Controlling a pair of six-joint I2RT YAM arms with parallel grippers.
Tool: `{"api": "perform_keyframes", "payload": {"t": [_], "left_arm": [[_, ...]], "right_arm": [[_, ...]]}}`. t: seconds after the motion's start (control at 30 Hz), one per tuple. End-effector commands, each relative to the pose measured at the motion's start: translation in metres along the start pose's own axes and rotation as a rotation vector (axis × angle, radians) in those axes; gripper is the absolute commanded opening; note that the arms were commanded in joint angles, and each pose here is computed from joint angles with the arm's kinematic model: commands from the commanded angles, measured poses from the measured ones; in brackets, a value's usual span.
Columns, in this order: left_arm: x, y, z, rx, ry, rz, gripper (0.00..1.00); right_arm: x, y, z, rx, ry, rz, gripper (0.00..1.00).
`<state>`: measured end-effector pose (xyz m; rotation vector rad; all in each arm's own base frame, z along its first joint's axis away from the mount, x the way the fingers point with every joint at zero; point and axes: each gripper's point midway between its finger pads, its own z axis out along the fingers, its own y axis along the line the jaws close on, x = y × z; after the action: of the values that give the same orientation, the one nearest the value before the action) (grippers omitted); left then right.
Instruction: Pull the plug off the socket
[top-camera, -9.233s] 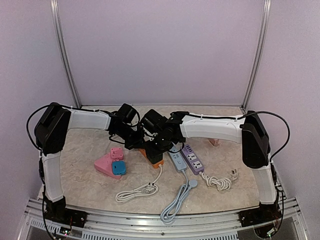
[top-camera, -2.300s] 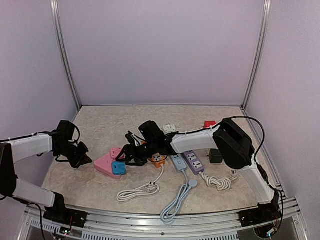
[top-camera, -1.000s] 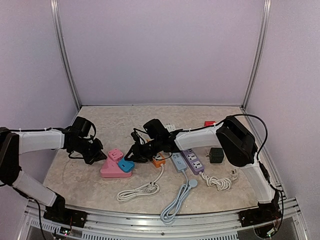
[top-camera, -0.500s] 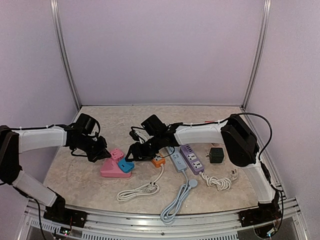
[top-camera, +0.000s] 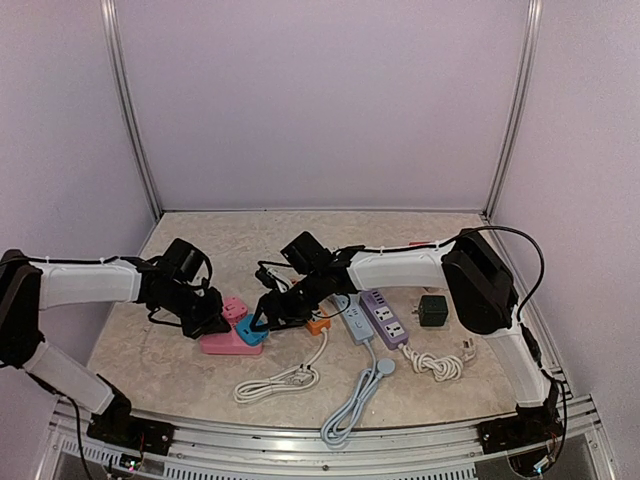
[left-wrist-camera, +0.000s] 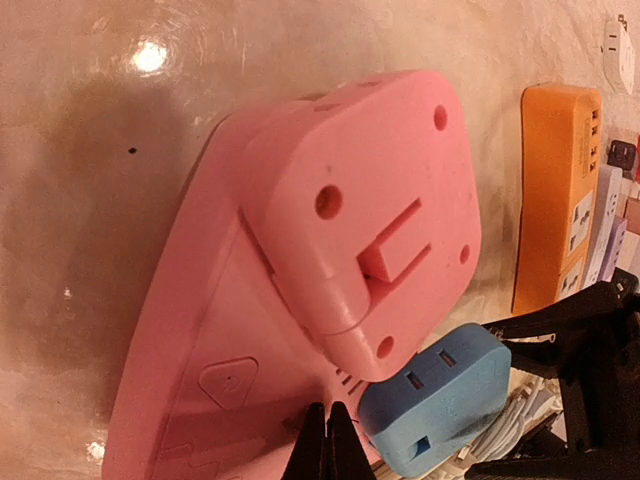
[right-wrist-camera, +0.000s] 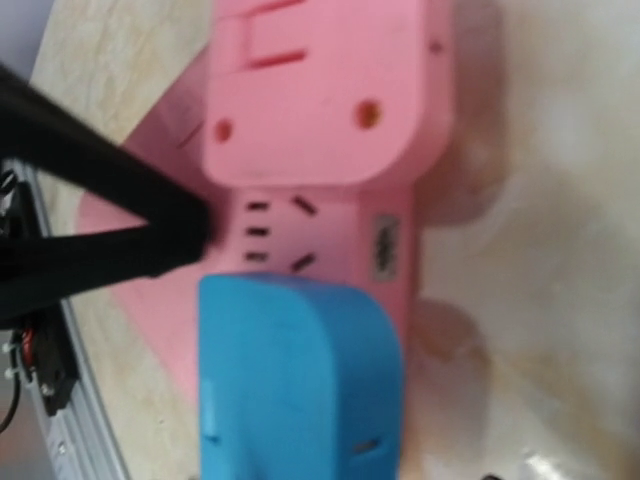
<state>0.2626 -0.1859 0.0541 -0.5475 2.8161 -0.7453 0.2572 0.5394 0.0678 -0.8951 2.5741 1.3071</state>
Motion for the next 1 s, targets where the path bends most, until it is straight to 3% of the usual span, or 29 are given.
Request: {"api": "perform_keyframes", "payload": {"t": [0.0, 0.23, 0.43, 0.73, 0.9, 0.97], "left_arm": [[0.008, 0.016, 0.010, -0.050, 0.029, -0.006, 0.00], [0.010, 0.021, 0.020, -0.077, 0.037, -0.015, 0.00], [0.009, 0.016, 0.024, -0.078, 0.043, -0.007, 0.00], [0.015, 0.007, 0.020, -0.057, 0.090, 0.070, 0.00], [0.014, 0.002, 0.018, -0.057, 0.108, 0.107, 0.00], [0.013, 0.002, 0.018, -0.054, 0.109, 0.106, 0.00]], "right_arm": [[0.000, 0.022, -0.001, -0.060, 0.015, -0.020, 0.62], [-0.010, 0.039, -0.005, -0.115, -0.003, -0.036, 0.49], [-0.008, 0.049, -0.003, -0.139, 0.014, -0.059, 0.47], [0.004, 0.017, 0.012, 0.049, 0.047, -0.067, 0.44], [-0.001, 0.013, 0.016, 0.064, 0.020, -0.057, 0.29], [-0.004, 0.010, 0.018, 0.078, 0.007, -0.044, 0.17]]}}
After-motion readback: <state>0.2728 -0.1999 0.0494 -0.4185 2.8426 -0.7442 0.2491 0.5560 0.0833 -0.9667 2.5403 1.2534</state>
